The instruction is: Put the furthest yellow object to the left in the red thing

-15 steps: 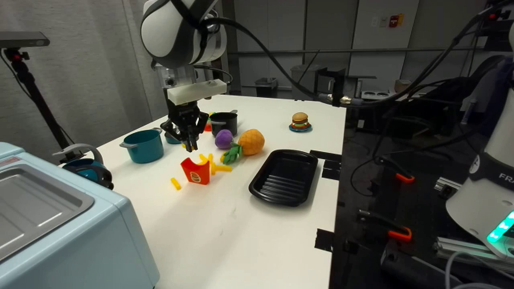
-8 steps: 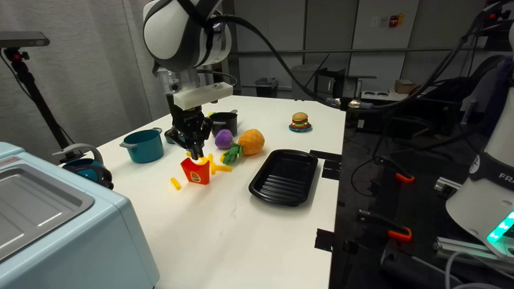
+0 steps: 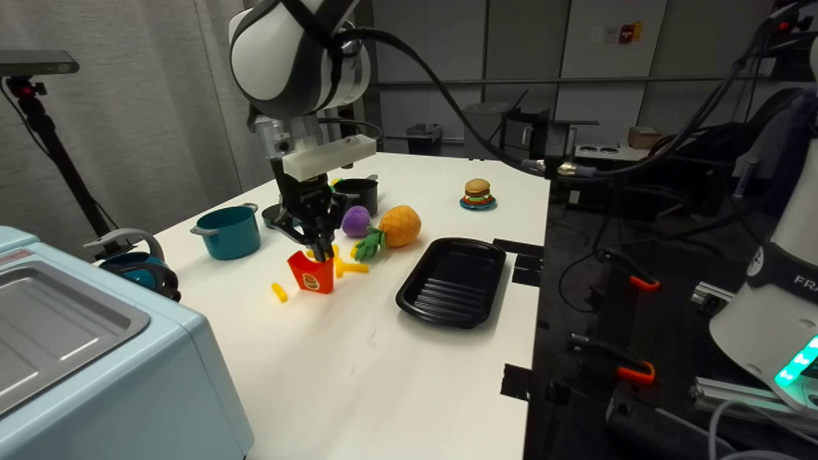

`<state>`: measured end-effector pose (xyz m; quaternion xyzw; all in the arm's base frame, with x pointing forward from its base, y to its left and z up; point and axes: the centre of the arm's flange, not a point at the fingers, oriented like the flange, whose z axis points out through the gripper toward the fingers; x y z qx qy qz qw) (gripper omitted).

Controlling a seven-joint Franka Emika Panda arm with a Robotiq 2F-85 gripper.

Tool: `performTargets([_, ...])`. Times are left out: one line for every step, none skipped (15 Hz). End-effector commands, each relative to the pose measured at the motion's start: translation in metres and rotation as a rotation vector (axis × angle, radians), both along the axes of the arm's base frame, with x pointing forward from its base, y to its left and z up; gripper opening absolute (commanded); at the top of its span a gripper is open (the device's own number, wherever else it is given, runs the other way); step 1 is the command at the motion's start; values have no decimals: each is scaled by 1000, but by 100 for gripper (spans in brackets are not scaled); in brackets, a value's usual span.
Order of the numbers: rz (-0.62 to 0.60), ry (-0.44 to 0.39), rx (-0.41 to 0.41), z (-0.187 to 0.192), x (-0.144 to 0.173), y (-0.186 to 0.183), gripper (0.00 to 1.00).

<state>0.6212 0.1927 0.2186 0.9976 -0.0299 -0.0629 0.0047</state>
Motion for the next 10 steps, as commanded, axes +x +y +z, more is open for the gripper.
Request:
performTargets([17, 32, -12, 4, -1, 1, 3])
performTargets([17, 39, -14, 5, 1, -3, 3])
performTargets([15, 44, -15, 5, 1, -3, 3])
performTargets([15, 49, -17, 5, 1, -4, 3])
performTargets([14, 51, -17, 5, 1, -4, 3])
performTargets([12, 55, -17, 5, 2, -5, 8])
performTargets([10, 58, -19, 5, 3, -5, 39])
performTargets([7, 61, -21, 7, 5, -10, 40])
performTargets([4, 63, -22, 7, 6, -12, 47])
performTargets([1, 65, -22, 8, 8, -15, 54])
